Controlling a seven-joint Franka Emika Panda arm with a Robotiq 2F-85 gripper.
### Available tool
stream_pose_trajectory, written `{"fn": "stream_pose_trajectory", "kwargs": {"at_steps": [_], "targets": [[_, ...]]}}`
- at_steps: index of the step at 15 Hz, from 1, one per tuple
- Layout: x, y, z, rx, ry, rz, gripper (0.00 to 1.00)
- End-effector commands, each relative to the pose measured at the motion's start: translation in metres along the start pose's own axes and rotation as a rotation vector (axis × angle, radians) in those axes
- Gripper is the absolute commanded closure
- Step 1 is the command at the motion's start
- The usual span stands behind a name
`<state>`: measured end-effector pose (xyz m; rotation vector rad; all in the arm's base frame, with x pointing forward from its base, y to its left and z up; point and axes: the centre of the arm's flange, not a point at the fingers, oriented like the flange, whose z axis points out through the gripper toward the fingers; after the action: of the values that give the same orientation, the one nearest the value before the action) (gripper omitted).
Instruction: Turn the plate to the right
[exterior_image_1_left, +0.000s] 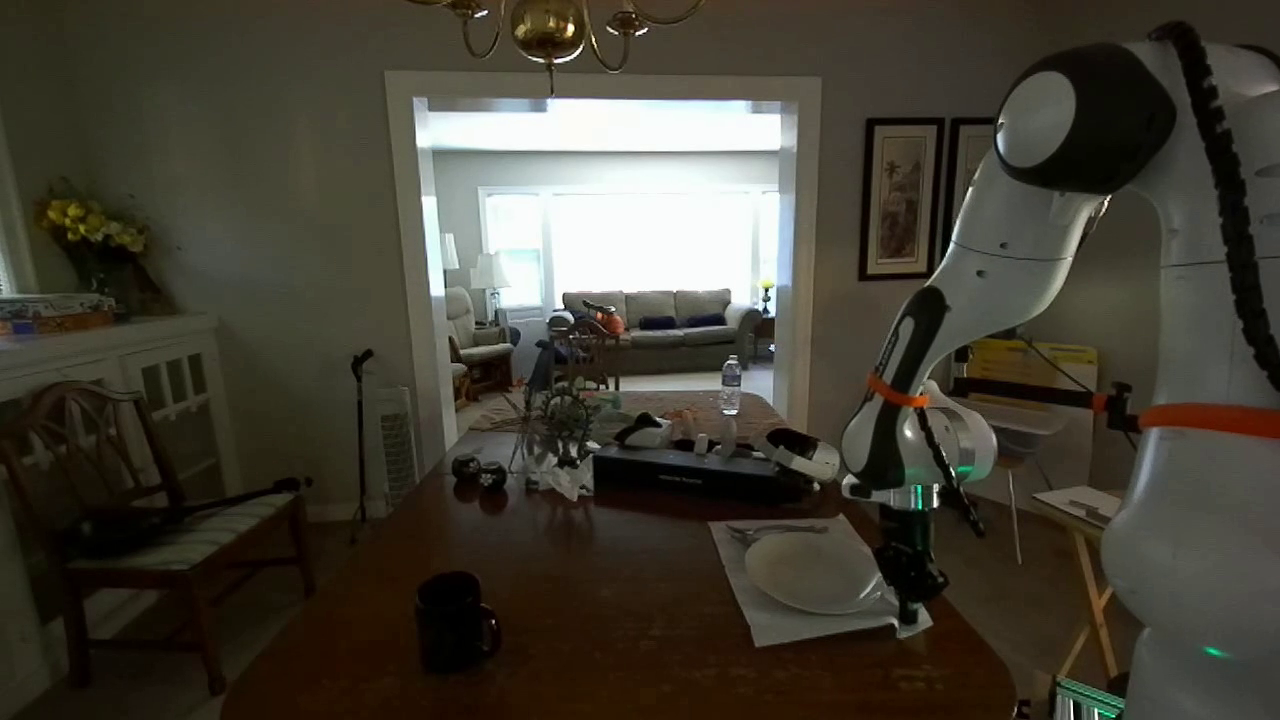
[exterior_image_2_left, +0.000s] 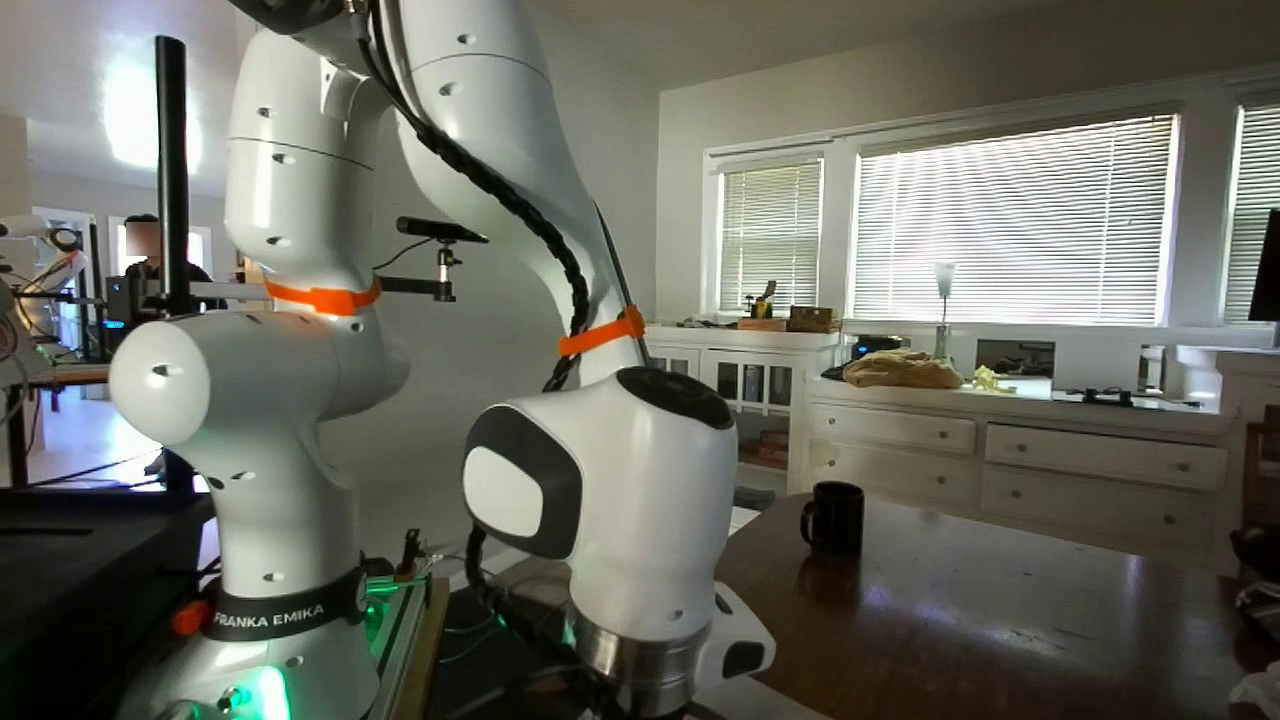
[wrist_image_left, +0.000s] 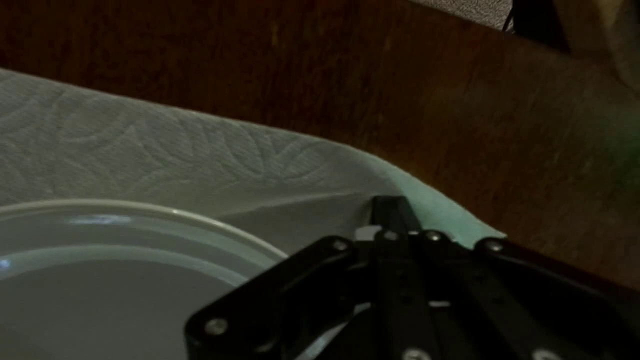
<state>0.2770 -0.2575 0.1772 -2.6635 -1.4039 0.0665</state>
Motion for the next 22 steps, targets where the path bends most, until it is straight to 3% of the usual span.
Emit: {"fn": "stream_pose_trajectory", "kwargs": {"at_steps": [1, 4, 5, 6, 11, 16, 20, 22], "targets": [[0.002, -0.047, 0.022, 0.051, -0.018, -0.033, 1.00], [0.009, -0.041, 0.012, 0.031, 0.004, -0.020, 1.00], [0.011, -0.042, 0.008, 0.035, -0.008, -0.010, 0.74], [0.011, -0.044, 0.004, 0.047, -0.006, -0.012, 0.73], [0.019, -0.049, -0.028, 0.049, 0.019, 0.001, 0.38], [0.017, -0.046, -0.088, -0.011, -0.032, 0.164, 0.01], [0.022, -0.056, -0.135, 0.081, -0.032, 0.407, 0.00], [0.033, -0.063, -0.151, 0.088, -0.003, 0.524, 0.00]]}}
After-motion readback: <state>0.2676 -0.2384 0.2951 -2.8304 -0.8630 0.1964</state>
